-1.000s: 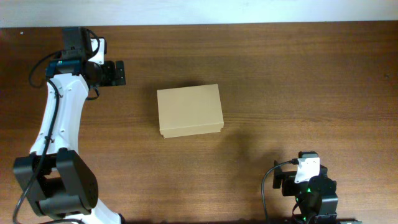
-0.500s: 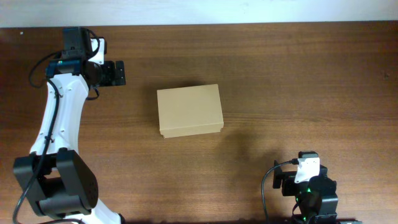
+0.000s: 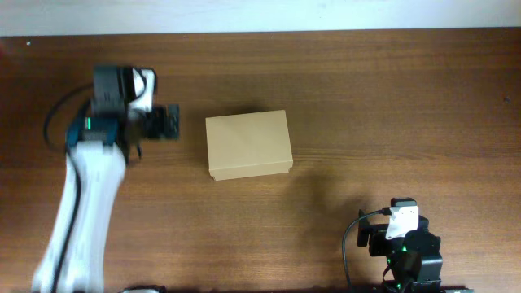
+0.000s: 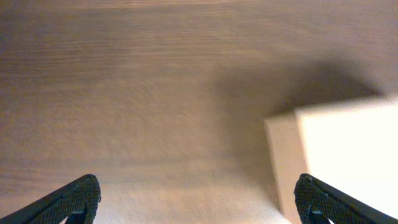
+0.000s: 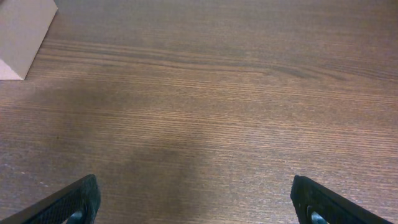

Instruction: Pack container

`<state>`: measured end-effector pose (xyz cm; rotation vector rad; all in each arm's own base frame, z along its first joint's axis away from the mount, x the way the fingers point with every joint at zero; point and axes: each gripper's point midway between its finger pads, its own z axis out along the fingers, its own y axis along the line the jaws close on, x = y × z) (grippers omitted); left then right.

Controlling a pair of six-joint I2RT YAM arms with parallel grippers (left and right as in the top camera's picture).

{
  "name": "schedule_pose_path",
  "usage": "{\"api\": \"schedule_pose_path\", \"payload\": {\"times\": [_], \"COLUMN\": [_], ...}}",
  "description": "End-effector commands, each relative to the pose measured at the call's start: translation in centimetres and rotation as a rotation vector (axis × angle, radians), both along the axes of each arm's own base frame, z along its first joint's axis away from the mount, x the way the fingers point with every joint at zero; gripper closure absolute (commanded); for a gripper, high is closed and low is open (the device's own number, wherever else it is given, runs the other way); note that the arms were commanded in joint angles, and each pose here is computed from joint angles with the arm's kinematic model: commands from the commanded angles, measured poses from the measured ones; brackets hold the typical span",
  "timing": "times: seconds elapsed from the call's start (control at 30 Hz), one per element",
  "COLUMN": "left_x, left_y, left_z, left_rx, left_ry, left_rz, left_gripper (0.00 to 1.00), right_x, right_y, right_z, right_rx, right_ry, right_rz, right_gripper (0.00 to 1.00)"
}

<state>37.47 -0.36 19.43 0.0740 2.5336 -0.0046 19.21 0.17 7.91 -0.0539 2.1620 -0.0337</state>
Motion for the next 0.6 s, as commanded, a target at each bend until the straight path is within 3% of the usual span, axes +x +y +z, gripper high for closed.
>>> {"api": "schedule_pose_path", "payload": {"times": [0.0,0.1,0.4,0.57], "left_x": [-4.7,-7.8,-10.3,-11.0], "left_y": [-0.6,0.3,0.8,0.8], "left_z": [0.7,0.8,4.1,3.2], "left_rx": [0.001,0.045,0.051,0.045], "left_ry": [-0.053,-0.137,-0.743,-0.872], "left_rz": [-0.017,-0.003,0.039,0.043], "left_gripper": [0.00,0.00,0.00,0.00], "right_x": [0.0,0.0,0.0,0.0], "right_y": [-0.4,-0.4,-0.4,-0.4], "right_z": [-0.4,-0.4,-0.4,-0.4], "right_rx": [-0.002,-0.002,-0.002,-0.002], "right_ry": [0.001,0.001,0.001,0.001], "right_rz": [-0.026,-0.026,-0.026,-0.026], "right_gripper": [0.01,0.01,0.01,0.01]}}
